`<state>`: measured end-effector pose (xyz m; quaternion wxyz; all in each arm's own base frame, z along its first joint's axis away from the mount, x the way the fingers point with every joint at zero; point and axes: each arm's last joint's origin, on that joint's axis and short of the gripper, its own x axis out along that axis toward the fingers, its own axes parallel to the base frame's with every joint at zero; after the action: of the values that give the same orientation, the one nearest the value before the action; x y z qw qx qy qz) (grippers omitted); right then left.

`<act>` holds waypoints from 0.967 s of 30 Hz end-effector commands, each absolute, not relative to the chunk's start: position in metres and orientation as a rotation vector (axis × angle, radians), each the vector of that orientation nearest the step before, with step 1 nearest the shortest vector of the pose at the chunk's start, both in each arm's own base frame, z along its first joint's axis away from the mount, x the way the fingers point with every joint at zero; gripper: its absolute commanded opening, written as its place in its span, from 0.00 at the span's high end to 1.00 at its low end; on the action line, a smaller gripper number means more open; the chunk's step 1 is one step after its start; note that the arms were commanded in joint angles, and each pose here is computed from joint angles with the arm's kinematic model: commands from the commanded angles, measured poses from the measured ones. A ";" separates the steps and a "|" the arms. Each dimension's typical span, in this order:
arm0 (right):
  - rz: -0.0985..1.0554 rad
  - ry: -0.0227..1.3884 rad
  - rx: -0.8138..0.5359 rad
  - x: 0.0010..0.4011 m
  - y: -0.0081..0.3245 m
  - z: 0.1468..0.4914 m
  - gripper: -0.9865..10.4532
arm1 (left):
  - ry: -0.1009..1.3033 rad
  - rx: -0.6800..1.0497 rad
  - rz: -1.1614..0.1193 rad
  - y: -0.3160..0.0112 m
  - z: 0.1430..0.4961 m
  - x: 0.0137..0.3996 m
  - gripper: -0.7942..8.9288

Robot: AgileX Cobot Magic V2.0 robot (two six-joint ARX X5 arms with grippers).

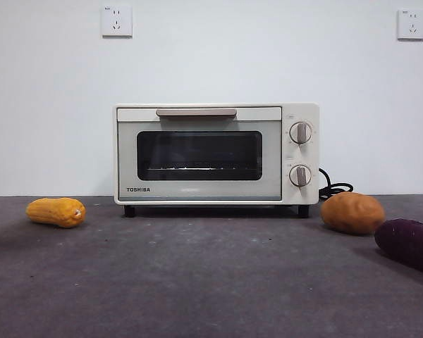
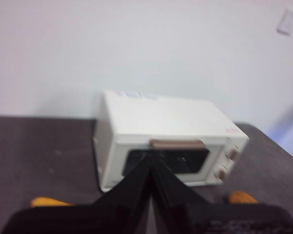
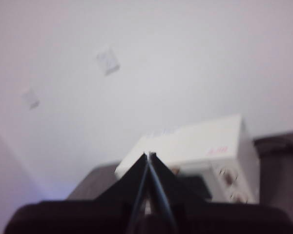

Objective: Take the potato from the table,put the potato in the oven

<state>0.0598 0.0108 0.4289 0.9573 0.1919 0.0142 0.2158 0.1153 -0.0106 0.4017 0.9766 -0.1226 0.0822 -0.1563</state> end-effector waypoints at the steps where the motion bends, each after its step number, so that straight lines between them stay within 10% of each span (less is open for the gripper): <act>1: 0.460 0.100 0.343 0.067 0.011 0.436 0.92 | 0.228 -0.258 -0.363 -0.012 0.405 0.131 0.92; 29: 0.464 0.703 0.369 0.163 0.010 0.407 0.91 | 0.687 -0.299 -0.624 -0.087 0.364 0.339 0.92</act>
<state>0.1618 0.0094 0.4074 0.8960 0.1842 0.3390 0.2199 0.3327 -0.0835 0.3635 0.8844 -0.1463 0.3317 -0.2941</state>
